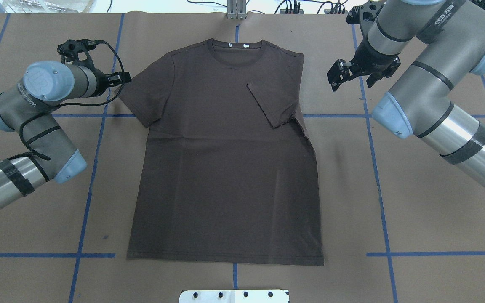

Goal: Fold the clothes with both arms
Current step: 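Release the sleeve and raise the right gripper while the left arm approaches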

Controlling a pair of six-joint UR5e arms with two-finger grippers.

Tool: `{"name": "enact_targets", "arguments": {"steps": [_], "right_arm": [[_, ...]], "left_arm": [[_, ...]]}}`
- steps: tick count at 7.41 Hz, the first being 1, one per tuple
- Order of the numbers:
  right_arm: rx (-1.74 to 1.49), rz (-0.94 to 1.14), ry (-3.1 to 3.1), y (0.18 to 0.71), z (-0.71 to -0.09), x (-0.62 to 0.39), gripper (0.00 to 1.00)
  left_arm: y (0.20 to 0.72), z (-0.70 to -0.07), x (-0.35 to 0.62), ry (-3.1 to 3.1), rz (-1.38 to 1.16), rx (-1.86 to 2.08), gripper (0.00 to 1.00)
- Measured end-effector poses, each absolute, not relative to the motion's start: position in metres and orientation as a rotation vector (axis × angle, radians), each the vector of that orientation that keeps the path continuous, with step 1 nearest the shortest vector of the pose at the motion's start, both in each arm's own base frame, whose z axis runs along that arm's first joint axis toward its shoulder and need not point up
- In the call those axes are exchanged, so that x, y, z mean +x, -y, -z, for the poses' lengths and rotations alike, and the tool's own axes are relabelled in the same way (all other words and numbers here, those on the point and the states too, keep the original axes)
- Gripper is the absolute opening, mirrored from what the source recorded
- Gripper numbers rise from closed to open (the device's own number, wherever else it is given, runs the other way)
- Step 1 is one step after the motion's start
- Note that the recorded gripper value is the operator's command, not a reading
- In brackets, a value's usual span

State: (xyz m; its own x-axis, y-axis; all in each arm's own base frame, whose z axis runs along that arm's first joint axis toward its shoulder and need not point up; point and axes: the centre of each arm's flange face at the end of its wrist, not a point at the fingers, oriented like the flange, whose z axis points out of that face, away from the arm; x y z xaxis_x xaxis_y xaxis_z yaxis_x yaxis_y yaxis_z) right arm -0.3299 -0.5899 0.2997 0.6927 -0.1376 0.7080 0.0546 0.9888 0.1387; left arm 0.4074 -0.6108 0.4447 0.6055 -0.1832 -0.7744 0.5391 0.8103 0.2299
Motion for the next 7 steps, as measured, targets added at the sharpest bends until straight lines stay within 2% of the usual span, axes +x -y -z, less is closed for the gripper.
{"name": "enact_targets", "arguments": {"steps": [2, 3, 5, 7], "right_arm": [[0.109, 0.108, 0.797, 0.59, -0.301, -0.331, 1.0], [0.109, 0.107, 0.797, 0.59, -0.301, -0.332, 1.0], [0.108, 0.106, 0.796, 0.591, -0.302, -0.332, 1.0], [0.107, 0.105, 0.796, 0.591, -0.302, -0.333, 1.0]], "left_arm": [[0.61, -0.451, 0.425, -0.798, 0.43, 0.481, 0.98], [0.609, -0.452, 0.43, -0.792, 0.426, 0.483, 0.91], [0.608, -0.452, 0.433, -0.79, 0.423, 0.485, 0.77], [0.608, -0.449, 0.435, -0.795, 0.42, 0.488, 0.52]]}}
